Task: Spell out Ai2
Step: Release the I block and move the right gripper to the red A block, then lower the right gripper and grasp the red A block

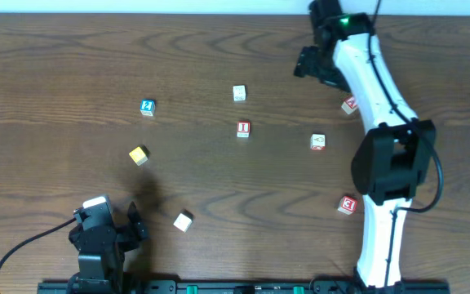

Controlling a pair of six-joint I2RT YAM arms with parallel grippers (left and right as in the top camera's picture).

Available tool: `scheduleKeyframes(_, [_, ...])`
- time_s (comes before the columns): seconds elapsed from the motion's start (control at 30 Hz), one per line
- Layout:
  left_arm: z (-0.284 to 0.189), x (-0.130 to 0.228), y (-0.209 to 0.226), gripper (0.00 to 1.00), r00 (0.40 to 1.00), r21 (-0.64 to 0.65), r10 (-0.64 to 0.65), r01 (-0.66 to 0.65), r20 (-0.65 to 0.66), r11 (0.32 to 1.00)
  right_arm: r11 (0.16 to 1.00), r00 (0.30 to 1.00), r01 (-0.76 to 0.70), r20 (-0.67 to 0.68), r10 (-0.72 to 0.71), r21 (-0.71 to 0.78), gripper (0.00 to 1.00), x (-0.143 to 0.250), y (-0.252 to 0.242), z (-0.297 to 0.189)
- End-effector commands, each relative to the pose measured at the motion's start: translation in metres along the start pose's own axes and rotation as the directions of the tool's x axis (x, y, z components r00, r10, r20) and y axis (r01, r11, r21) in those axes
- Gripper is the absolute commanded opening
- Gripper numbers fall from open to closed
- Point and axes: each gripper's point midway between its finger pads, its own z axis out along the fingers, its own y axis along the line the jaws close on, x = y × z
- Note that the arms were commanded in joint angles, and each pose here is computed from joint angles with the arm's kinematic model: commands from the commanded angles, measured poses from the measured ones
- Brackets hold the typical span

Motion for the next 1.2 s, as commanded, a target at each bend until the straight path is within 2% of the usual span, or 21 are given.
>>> scheduleKeyframes(0.0, [0.001,0.008,0.006,0.95,1.000,-0.029,0.013,-0.014,-0.026,0.999,0.996,0.996,-0.092,0.007,0.093,-0.011,0.90,-0.016,-0.017,-0.001])
scheduleKeyframes(0.23, [0.001,0.008,0.006,0.95,1.000,-0.029,0.013,-0.014,-0.026,0.999,0.987,0.987,-0.161,0.005,0.160,0.010,0.90,-0.031,-0.049,0.005])
scheduleKeyframes(0.43, [0.001,0.008,0.006,0.95,1.000,-0.029,0.013,-0.014,-0.026,0.999,0.971,0.971,-0.237,-0.017,0.237,0.036,0.91,-0.028,-0.064,0.014])
scheduleKeyframes(0.67, [0.001,0.008,0.006,0.95,1.000,-0.028,0.013,-0.014,-0.026,1.000,0.955,0.955,-0.291,-0.040,0.294,0.059,0.90,-0.022,-0.065,0.027])
scheduleKeyframes(1.17, [0.001,0.008,0.006,0.95,1.000,-0.029,0.013,-0.014,-0.026,0.999,0.941,0.933,-0.312,-0.147,0.329,0.129,0.85,0.001,-0.071,0.071])
